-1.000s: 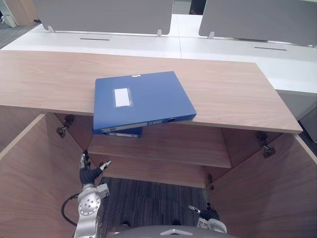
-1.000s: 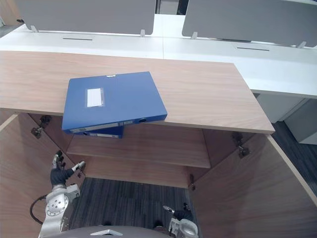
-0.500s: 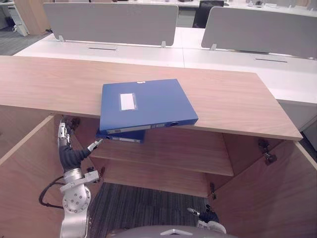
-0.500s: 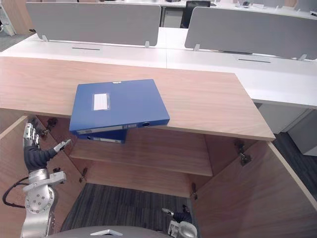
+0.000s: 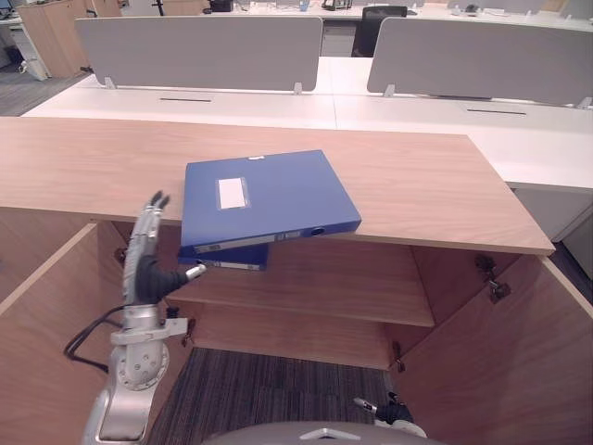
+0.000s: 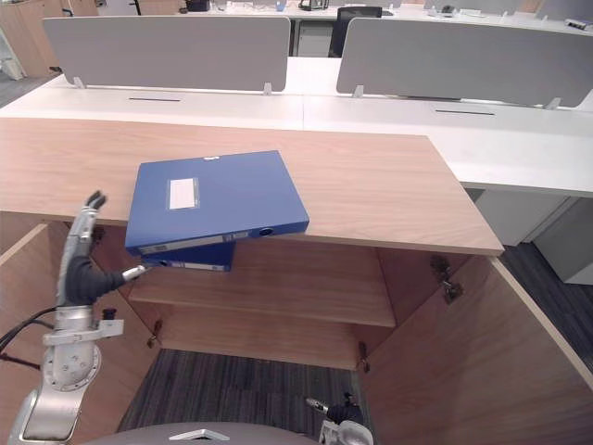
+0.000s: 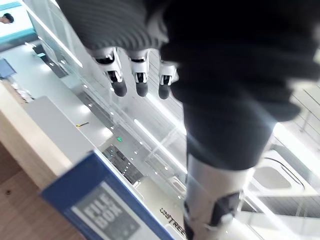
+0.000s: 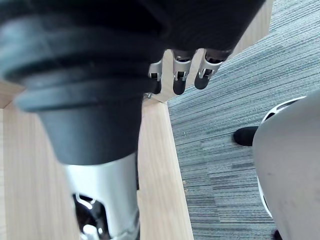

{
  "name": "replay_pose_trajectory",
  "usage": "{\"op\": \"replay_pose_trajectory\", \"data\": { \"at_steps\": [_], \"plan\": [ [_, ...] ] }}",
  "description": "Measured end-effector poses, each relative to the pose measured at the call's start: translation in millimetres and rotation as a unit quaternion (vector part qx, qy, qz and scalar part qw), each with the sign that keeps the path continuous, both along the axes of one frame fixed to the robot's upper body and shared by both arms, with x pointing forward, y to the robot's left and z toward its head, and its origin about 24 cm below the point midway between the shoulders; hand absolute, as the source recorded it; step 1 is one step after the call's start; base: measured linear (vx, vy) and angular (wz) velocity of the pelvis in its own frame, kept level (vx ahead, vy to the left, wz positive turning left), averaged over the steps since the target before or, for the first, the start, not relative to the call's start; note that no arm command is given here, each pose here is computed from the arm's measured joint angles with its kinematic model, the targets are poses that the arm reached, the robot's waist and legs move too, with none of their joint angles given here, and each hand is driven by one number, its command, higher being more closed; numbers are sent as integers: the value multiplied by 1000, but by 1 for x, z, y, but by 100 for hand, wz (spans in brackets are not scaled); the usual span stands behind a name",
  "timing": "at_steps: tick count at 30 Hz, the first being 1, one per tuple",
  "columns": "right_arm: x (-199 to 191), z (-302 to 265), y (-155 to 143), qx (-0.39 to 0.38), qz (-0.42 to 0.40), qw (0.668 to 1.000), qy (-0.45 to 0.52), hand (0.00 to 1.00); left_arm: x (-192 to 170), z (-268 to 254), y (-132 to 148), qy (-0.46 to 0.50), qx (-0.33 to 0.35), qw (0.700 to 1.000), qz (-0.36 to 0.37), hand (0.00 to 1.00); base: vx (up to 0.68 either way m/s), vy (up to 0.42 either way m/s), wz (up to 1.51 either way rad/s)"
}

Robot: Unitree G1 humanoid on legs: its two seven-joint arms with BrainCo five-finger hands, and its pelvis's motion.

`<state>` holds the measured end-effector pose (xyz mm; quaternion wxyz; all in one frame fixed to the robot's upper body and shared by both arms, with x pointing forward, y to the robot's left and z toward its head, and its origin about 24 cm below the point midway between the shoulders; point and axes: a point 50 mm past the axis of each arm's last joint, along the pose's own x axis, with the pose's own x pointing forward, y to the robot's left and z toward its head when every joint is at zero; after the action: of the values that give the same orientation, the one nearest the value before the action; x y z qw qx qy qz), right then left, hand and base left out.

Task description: Walk over to the cabinet, pick up the folder, carry it to the office cabinet, place the folder inside the office cabinet, then close the office cabinet door

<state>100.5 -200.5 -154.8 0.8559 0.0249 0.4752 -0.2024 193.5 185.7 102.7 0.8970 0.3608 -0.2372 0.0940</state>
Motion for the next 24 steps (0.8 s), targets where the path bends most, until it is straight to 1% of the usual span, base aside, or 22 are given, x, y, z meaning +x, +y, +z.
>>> {"op": "replay_pose_trajectory", "data": {
  "at_steps": [4,8,15,20,24],
  "plan": [
    [2,0,1,1,4,1000,0,0,1,7,-15,-21,55,998,-27,0,0,0,0],
    [-1,-2,0,1,4,1000,11,0,3,7,-27,-35,107,993,-36,0,-12,0,-2],
    [0,-2,0,5,-3,1000,8,0,5,5,-45,-50,158,985,-46,0,-19,4,-6],
    [1,-2,0,10,-13,1000,6,0,5,2,-48,-48,180,982,-35,0,11,7,-9],
    [0,-2,0,11,-14,1000,7,0,5,-1,-51,-41,182,982,-30,0,3,1,-1]
  ]
}}
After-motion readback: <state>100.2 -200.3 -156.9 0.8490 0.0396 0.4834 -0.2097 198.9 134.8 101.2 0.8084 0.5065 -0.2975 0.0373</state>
